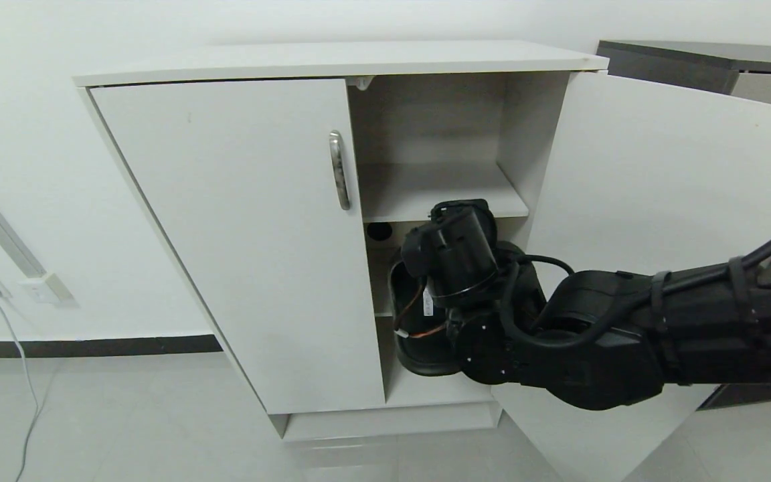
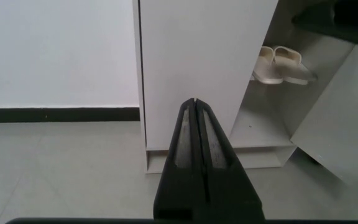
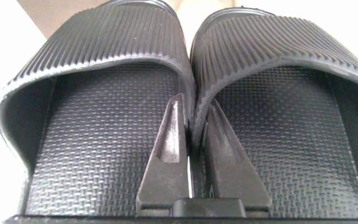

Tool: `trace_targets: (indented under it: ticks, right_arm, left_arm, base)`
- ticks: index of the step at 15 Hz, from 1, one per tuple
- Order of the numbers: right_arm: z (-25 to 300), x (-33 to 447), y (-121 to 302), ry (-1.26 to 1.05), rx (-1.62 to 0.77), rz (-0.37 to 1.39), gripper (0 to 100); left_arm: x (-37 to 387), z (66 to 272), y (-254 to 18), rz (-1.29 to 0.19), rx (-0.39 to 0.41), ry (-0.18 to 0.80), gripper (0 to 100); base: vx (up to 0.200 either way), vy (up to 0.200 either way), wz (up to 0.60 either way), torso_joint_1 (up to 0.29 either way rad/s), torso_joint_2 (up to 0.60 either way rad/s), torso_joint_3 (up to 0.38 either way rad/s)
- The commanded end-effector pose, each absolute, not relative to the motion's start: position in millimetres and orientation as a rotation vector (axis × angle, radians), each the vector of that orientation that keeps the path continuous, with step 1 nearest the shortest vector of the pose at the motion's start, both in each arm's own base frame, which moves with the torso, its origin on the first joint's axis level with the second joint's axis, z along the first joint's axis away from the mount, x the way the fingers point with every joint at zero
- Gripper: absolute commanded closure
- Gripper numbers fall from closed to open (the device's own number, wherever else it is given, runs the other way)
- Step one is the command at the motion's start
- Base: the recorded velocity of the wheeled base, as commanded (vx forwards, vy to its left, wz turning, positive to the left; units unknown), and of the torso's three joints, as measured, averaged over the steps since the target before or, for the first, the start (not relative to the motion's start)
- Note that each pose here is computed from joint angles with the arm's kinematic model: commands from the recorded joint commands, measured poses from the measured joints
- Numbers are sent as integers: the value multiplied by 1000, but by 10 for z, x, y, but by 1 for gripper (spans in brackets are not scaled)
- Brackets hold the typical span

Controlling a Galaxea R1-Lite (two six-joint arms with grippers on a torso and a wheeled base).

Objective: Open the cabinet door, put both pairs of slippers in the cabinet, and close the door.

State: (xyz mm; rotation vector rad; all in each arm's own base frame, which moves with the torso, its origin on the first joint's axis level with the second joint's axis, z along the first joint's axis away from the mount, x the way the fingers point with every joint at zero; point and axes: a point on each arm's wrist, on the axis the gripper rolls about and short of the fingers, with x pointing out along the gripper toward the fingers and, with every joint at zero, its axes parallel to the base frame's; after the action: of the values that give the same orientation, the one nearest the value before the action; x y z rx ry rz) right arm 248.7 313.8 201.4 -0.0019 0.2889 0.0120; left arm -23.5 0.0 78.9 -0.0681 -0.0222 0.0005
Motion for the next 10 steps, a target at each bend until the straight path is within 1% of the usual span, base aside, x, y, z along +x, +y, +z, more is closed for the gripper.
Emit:
trace_targets:
  ticks: [1,4,8,10]
  right_arm:
    - [2171,2447,3100,263,25,20,100]
    - [2198,2490,3086,251,20,12,100]
    - [2217,2729,3082,158,52,-10,100]
    - [2215,2746,3082,139,48,-9,100]
  left_arm:
    - [-234,790,0,1,-69,-22,100]
    - [-234,792,0,2,-69,-23,100]
    - [-234,793,2,13,-69,-25,100]
    - [-234,793,3,14,-69,-25,100]
  base:
    - [0,0,0,0,0,0]
    - [0,0,0,0,0,0]
    - [0,0,0,0,0,0]
    - [0,0,0,0,0,0]
